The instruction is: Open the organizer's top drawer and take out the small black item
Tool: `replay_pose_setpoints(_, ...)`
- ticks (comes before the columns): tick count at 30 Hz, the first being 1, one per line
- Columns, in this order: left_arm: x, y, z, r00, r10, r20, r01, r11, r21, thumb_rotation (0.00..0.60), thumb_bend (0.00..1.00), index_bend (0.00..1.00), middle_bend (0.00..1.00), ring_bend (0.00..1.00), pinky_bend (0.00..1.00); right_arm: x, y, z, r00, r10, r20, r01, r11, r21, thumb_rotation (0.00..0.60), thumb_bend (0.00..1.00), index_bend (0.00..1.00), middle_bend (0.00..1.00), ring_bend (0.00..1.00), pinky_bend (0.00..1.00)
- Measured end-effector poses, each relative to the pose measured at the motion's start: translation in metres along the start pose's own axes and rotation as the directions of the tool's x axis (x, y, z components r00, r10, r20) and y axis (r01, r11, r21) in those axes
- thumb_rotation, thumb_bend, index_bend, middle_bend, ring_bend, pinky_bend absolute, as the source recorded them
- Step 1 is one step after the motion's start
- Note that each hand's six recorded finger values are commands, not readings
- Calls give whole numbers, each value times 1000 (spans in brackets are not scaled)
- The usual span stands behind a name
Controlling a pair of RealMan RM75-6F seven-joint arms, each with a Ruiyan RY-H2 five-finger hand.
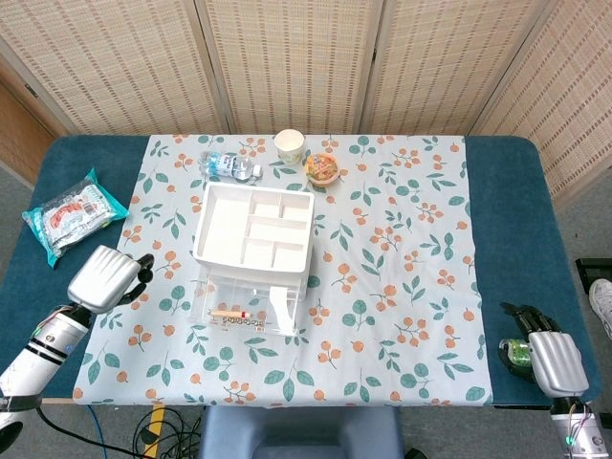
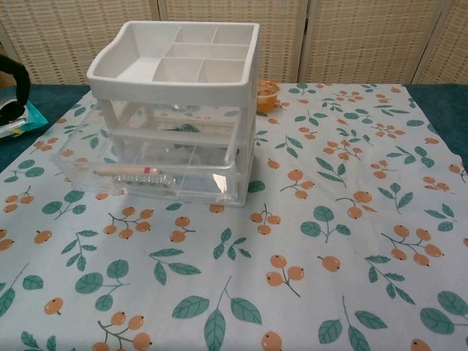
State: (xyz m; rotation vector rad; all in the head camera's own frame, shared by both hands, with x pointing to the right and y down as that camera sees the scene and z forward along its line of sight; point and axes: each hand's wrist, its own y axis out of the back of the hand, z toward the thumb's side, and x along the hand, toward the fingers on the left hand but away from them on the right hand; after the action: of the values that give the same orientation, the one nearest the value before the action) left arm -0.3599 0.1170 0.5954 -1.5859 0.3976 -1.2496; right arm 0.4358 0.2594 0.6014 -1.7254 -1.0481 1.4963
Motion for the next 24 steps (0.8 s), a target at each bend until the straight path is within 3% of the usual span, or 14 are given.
replay_pose_setpoints(7,-20,-37,5,991,-131,5,131,991,-34,600,337,485,951,1000,1000,-2,0,2,1000,-2,-9,2,1000,-1,600,327,139,266,210,252)
replay_pose_setpoints(24,-26,-79,70,966,-192,173,212,971,-107,600,337,465,952,1000,1000,0,2,1,1000,-7,-2,7,1000,6,600,327,139,266,210,252)
